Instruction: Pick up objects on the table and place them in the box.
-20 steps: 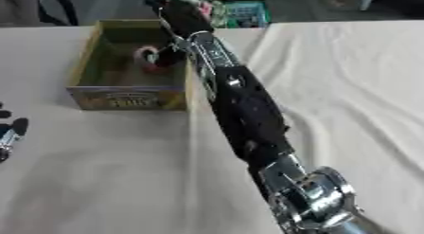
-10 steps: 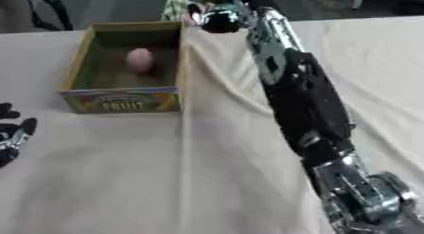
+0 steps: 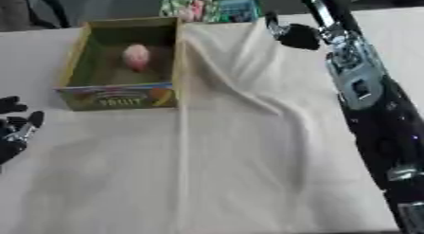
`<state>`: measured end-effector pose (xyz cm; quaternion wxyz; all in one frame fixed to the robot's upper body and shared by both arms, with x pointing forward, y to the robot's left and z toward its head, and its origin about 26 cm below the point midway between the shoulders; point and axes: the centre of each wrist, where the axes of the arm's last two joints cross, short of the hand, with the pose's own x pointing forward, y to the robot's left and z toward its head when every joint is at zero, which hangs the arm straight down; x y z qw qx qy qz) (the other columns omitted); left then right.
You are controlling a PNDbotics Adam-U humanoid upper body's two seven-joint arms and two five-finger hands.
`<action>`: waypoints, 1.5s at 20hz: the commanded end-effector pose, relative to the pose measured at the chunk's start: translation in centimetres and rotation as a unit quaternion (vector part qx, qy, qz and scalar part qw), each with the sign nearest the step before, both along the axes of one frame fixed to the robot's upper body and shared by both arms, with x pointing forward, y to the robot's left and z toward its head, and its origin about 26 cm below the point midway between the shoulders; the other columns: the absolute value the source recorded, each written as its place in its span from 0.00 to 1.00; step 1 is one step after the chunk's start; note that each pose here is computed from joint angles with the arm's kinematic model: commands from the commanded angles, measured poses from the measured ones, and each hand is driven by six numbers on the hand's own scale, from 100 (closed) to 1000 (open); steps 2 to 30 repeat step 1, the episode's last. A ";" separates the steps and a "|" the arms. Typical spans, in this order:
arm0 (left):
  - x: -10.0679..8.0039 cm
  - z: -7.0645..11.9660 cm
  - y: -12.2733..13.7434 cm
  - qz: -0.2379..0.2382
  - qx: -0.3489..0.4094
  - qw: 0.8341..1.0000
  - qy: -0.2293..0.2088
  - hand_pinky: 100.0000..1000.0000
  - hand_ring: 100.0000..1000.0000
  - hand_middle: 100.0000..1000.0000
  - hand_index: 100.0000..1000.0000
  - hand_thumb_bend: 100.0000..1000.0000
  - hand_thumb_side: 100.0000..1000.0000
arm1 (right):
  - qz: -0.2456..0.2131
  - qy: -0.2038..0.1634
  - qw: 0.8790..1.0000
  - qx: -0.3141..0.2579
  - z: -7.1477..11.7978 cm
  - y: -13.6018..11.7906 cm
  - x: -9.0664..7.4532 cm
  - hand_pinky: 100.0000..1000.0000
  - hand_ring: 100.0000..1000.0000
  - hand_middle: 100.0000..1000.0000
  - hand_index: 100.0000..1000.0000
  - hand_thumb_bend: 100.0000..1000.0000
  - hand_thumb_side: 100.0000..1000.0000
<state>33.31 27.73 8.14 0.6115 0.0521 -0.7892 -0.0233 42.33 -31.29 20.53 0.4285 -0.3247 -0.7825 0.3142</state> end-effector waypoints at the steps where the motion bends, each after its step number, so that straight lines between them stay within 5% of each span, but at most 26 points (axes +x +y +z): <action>1: -0.1 1.1 0.7 0.007 0.009 1.000 -0.017 0.53 0.48 0.55 0.71 0.42 0.00 | -0.011 -0.012 1.000 0.017 1.3 -2.1 -0.8 0.77 0.86 0.73 0.95 0.16 0.26; 30: -0.1 1.1 0.7 0.007 0.009 1.000 -0.017 0.53 0.48 0.55 0.71 0.42 0.00 | -0.011 -0.012 1.000 0.017 1.3 -2.1 -0.8 0.77 0.86 0.73 0.95 0.16 0.26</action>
